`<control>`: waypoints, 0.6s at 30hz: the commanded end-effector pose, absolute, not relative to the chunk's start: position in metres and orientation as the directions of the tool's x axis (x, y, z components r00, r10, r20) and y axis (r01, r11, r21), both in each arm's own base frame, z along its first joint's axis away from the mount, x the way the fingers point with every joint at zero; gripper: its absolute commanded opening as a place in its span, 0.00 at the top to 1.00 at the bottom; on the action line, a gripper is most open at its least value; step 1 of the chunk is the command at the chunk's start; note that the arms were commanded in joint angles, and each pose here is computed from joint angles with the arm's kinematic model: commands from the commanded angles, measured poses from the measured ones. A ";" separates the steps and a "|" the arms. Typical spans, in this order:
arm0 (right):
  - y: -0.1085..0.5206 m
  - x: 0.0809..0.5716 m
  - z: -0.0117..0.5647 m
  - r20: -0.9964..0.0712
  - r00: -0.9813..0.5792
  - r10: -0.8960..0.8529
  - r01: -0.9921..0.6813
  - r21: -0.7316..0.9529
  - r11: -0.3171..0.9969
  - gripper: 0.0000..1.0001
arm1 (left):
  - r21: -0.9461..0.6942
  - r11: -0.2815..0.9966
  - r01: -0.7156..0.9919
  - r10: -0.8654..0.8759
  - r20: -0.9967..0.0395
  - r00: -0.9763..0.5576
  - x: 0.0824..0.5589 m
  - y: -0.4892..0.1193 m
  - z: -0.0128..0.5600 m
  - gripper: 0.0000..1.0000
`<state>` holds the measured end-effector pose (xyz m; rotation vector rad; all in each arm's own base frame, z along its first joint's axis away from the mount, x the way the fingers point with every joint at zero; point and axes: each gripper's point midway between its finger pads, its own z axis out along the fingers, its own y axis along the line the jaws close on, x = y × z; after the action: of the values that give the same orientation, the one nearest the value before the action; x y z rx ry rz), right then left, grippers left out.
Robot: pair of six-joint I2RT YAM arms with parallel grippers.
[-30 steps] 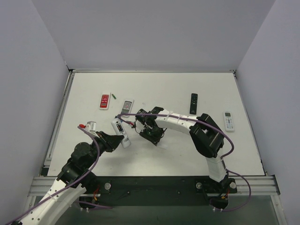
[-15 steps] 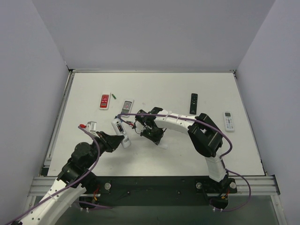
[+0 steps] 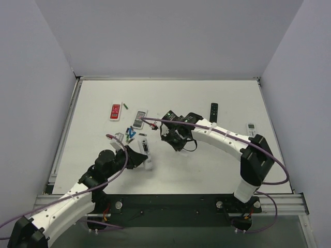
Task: Load the batteries into the remote control
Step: Pick up the battery cover at the center of the board, then place the remote control at the center of the board.
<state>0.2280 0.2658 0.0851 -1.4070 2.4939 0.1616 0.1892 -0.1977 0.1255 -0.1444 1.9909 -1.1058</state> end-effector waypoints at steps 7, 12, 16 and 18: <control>0.247 0.220 0.114 -0.430 -0.540 -0.724 -0.796 -0.021 0.606 1.00 | -0.814 0.522 0.256 -0.363 -0.484 -0.797 0.195 -0.245 0.094 1.00; 0.246 0.216 0.118 -0.467 -0.543 -0.698 -0.788 -0.004 0.616 1.00 | -0.836 0.518 0.180 -0.375 -0.411 -0.831 0.196 -0.253 0.079 1.00; 0.246 0.213 0.119 -0.479 -0.542 -0.690 -0.788 0.006 0.615 1.00 | -0.834 0.543 0.102 -0.376 -0.350 -0.858 0.192 -0.251 0.061 0.90; 0.247 0.213 0.122 -0.491 -0.538 -0.685 -0.789 0.008 0.614 1.00 | -0.826 0.559 0.069 -0.377 -0.327 -0.867 0.189 -0.248 0.054 0.82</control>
<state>0.2154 0.2450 0.1086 -1.2096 2.4279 0.2702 0.1815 -0.2392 0.0405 -0.2365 2.3576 -1.2141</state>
